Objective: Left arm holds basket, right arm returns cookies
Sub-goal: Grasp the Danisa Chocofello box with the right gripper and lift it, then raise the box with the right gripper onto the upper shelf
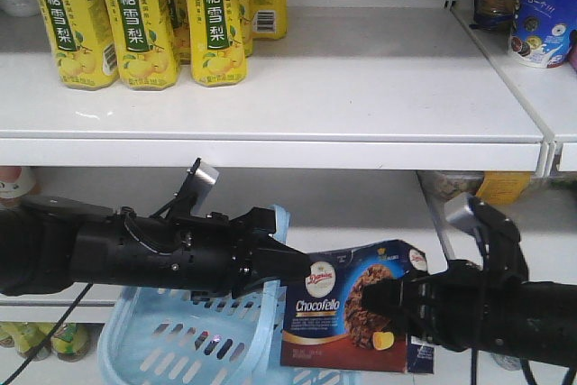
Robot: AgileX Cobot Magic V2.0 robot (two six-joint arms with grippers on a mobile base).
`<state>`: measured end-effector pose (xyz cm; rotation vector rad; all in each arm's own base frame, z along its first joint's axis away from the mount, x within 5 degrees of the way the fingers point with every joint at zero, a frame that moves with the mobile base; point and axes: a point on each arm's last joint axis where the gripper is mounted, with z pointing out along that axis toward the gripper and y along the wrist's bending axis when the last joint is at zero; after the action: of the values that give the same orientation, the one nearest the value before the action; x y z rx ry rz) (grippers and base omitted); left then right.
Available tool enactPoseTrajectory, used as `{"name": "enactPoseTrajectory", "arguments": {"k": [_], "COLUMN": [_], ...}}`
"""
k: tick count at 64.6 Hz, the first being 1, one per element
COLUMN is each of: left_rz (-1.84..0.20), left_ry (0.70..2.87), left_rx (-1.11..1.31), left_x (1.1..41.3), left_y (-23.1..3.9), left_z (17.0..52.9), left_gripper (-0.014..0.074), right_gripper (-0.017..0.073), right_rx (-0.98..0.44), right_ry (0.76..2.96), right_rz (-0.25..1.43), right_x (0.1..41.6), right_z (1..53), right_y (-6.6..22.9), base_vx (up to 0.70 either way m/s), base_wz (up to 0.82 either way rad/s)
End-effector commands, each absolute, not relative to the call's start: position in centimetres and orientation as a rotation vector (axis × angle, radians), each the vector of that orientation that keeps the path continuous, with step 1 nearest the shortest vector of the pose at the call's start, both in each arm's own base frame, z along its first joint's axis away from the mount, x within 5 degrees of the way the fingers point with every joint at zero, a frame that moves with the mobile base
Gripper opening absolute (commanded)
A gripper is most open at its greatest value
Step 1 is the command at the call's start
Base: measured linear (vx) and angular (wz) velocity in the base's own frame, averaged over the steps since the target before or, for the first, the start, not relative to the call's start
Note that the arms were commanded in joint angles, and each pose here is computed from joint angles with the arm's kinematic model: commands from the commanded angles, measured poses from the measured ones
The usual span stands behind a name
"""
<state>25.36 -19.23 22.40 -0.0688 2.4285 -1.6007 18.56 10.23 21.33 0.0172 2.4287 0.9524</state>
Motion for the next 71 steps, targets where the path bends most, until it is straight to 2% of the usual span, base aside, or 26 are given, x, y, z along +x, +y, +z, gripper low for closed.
{"name": "enactPoseTrajectory", "arguments": {"k": [1,13,22,49,57,71], "left_rz": [-1.648,-1.648,-1.648,-1.648,-1.648,-1.648], "left_ry": [2.288,2.288,2.288,2.288,2.288,2.288], "left_rx": [0.002,0.002,0.002,0.002,0.002,0.002], "left_x": [25.5,25.5,25.5,25.5,25.5,25.5], "left_y": [-19.3,-19.3,-19.3,-19.3,-19.3,-19.3], "left_z": [25.3,25.3,25.3,25.3,25.3,25.3], "left_gripper": [-0.0006,-0.0006,-0.0006,-0.0006,-0.0006,-0.0006], "right_gripper": [0.0122,0.0125,0.0125,0.0125,0.0125,0.0125], "right_rx": [-0.020,-0.054,-0.143,-0.283,-0.234,0.014], "right_ry": [2.328,2.286,2.244,1.799,1.675,1.482], "right_rz": [0.997,0.930,0.901,0.812,0.752,0.545], "right_x": [17.9,16.1,14.2,8.3,8.4,11.3], "right_z": [23.9,25.8,27.2,35.5,38.3,40.5], "right_y": [9.7,7.9,7.1,6.1,5.5,3.2], "base_vx": [0.00,0.00,0.00,0.00,0.00,0.00], "base_wz": [0.00,0.00,0.00,0.00,0.00,0.00]}}
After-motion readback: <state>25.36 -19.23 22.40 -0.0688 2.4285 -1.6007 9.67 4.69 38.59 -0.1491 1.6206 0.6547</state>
